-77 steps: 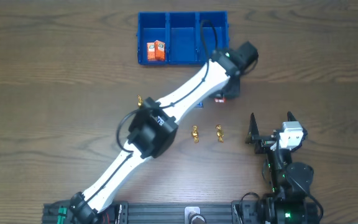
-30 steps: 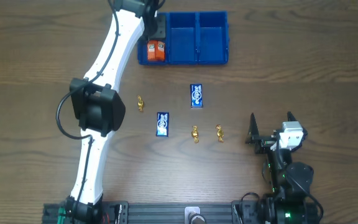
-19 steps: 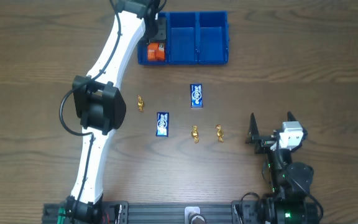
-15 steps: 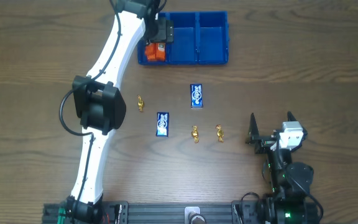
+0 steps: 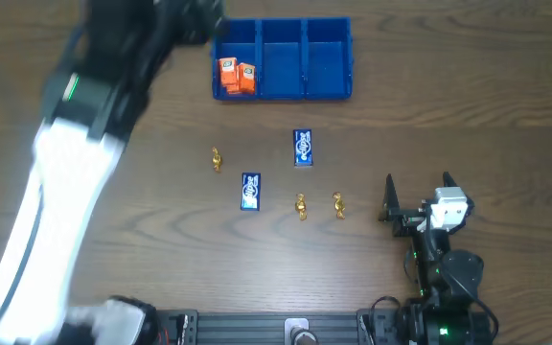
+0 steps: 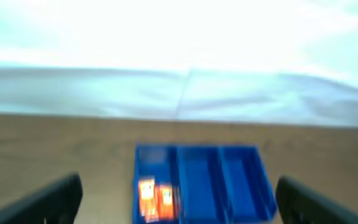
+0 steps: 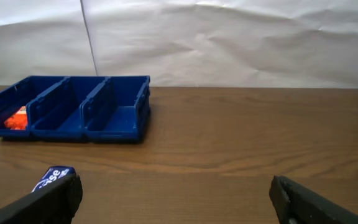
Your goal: Sort Candies Into Trays
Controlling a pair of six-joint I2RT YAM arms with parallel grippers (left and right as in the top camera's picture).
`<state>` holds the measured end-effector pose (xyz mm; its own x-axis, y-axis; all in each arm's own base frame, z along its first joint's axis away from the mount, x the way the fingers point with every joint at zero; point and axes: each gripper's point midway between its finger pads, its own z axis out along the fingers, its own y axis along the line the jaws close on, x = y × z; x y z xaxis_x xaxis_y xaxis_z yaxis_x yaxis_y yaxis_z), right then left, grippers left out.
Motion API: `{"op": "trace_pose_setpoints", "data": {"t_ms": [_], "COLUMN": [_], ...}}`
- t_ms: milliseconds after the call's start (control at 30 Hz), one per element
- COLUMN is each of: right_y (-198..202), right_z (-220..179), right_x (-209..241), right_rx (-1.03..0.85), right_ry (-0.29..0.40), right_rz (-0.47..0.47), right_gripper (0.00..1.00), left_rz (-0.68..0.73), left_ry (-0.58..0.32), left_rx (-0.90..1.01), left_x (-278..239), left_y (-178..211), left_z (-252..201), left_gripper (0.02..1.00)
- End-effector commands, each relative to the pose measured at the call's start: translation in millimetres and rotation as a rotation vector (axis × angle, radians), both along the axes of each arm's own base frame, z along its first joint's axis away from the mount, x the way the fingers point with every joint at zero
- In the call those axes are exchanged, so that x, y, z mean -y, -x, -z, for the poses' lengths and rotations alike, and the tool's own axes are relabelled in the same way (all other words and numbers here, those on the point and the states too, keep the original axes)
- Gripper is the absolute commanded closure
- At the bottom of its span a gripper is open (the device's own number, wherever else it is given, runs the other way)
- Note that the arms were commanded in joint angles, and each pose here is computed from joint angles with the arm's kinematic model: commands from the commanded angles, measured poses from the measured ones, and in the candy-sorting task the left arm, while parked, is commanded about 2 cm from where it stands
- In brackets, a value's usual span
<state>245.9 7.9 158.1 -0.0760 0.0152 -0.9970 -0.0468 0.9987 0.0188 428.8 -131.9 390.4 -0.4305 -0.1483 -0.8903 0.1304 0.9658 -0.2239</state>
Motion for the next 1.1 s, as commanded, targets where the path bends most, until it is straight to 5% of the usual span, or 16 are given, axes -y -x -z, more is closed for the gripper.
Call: {"op": "trace_pose_setpoints", "data": {"t_ms": [33,300,500,1100], "right_y": [0,0,0,0], "right_z": [1,1,1,1], "right_x": [-1,-1,-1,-1], "right_rx": [0.001,0.001,0.001,0.001], "right_ry": [-0.011,-0.011,-0.011,-0.011], "right_rz": [-0.003,-0.003,-0.003,-0.003], "right_gripper": [0.003,0.003,0.003,0.003], "left_rz": [0.001,-0.117,-0.161,-0.155], "left_ry": [-0.076,0.002,-0.001,-0.053], "left_rx": [0.141,0.463,0.536,0.261], "left_x": [-28,-94,-117,-120], "left_y": [51,140,175,185], "left_z": [52,76,119,254], "left_gripper": [0.023,0.02,0.02,0.02]}}
